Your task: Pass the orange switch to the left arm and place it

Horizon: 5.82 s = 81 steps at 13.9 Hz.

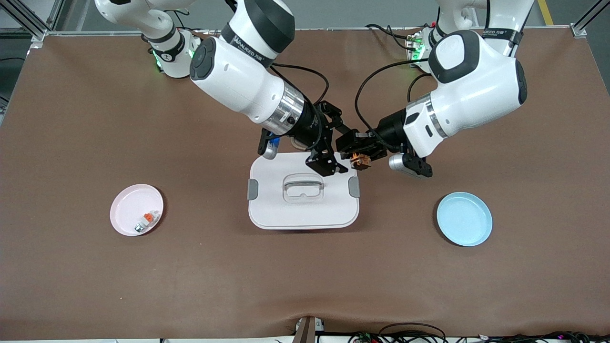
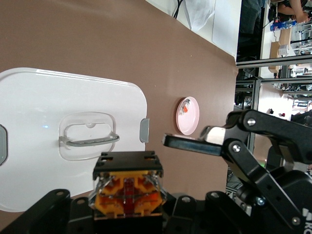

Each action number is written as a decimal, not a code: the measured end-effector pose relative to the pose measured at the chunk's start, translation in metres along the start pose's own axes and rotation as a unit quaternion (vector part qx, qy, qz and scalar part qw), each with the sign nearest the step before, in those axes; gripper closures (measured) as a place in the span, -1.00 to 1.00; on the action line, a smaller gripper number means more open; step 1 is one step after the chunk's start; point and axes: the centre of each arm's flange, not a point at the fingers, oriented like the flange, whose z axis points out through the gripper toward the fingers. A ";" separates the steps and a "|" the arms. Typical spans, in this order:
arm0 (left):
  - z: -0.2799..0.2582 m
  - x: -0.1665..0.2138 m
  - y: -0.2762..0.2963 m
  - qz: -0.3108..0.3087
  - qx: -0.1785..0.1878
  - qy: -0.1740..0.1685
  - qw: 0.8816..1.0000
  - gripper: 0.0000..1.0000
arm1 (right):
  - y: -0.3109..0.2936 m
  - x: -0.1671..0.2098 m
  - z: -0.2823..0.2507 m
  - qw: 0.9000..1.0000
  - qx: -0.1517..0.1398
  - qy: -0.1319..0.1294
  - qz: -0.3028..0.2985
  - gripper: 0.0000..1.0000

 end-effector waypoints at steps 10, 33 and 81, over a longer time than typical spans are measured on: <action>-0.075 0.037 -0.090 -0.006 0.126 -0.040 0.991 1.00 | 0.001 0.004 0.003 0.999 -0.006 0.017 -0.035 -1.00; -0.054 0.123 -0.417 0.003 0.395 -0.007 0.919 0.37 | -0.091 0.161 -0.086 0.785 -0.232 0.195 -0.541 -1.00; -0.311 -0.026 -0.069 0.031 0.427 -0.005 0.904 -1.00 | -0.132 0.351 -0.453 0.628 -0.294 0.264 -0.670 -1.00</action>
